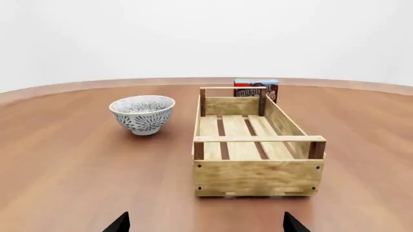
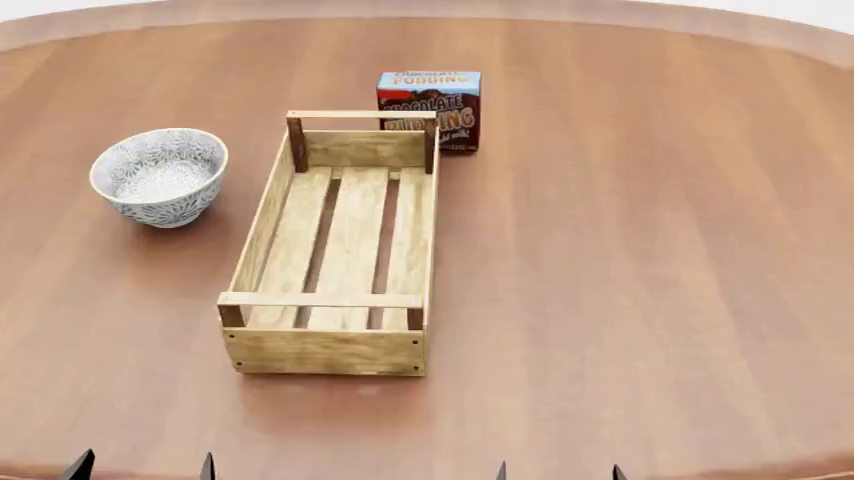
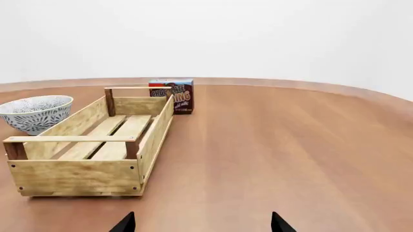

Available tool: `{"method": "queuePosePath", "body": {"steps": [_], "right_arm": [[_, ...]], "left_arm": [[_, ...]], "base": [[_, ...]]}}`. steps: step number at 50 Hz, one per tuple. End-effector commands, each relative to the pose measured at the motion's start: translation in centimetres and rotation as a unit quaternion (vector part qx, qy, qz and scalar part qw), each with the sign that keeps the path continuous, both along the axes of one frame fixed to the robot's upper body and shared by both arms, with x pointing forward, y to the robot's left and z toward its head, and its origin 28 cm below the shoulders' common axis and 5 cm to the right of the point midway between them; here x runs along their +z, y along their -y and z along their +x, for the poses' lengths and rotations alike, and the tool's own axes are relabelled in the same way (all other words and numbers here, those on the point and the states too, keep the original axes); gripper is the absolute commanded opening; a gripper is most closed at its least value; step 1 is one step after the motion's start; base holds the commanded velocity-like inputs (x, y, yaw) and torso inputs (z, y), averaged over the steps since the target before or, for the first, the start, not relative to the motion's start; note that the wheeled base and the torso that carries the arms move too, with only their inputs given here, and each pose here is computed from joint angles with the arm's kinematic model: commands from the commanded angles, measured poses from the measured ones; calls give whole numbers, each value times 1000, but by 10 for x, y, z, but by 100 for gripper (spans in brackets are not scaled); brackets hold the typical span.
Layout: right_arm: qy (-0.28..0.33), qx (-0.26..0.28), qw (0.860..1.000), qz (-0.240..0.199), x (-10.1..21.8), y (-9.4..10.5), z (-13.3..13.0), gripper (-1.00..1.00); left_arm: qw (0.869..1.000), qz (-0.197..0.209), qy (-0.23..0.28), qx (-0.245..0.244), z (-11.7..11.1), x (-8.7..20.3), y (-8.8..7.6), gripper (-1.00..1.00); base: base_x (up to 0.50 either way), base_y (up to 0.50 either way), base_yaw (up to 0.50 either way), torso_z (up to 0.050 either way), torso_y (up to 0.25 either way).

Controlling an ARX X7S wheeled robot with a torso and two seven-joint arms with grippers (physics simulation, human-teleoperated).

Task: Pick up the bowl on the left and put it in the tray.

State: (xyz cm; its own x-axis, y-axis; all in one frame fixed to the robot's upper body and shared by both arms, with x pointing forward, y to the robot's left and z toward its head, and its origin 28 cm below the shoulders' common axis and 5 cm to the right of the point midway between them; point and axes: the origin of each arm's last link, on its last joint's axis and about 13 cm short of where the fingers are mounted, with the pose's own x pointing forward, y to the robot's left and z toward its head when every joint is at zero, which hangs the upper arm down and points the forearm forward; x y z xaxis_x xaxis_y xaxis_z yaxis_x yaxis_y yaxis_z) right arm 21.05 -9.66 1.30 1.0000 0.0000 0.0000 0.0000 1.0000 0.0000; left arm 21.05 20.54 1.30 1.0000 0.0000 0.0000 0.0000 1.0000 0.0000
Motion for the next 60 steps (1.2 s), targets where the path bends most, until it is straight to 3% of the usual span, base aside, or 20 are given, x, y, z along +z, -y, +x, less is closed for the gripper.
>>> {"method": "queuePosePath", "body": {"steps": [1, 22, 60], "right_arm": [[0, 0, 1000, 0, 0, 0, 0, 100], [2, 7, 1000, -5, -2, -1, -2, 100], [6, 8, 1000, -7, -2, -2, -3, 100]], "left_arm": [[1000, 0, 0, 0, 0, 0, 0, 100], [1000, -3, 6, 1, -2, -2, 0, 100], [1000, -6, -2, 3, -1, -3, -1, 100]], "base": [[0, 0, 0, 0, 0], [0, 0, 0, 0, 0], [11, 500, 0, 0, 0]]}}
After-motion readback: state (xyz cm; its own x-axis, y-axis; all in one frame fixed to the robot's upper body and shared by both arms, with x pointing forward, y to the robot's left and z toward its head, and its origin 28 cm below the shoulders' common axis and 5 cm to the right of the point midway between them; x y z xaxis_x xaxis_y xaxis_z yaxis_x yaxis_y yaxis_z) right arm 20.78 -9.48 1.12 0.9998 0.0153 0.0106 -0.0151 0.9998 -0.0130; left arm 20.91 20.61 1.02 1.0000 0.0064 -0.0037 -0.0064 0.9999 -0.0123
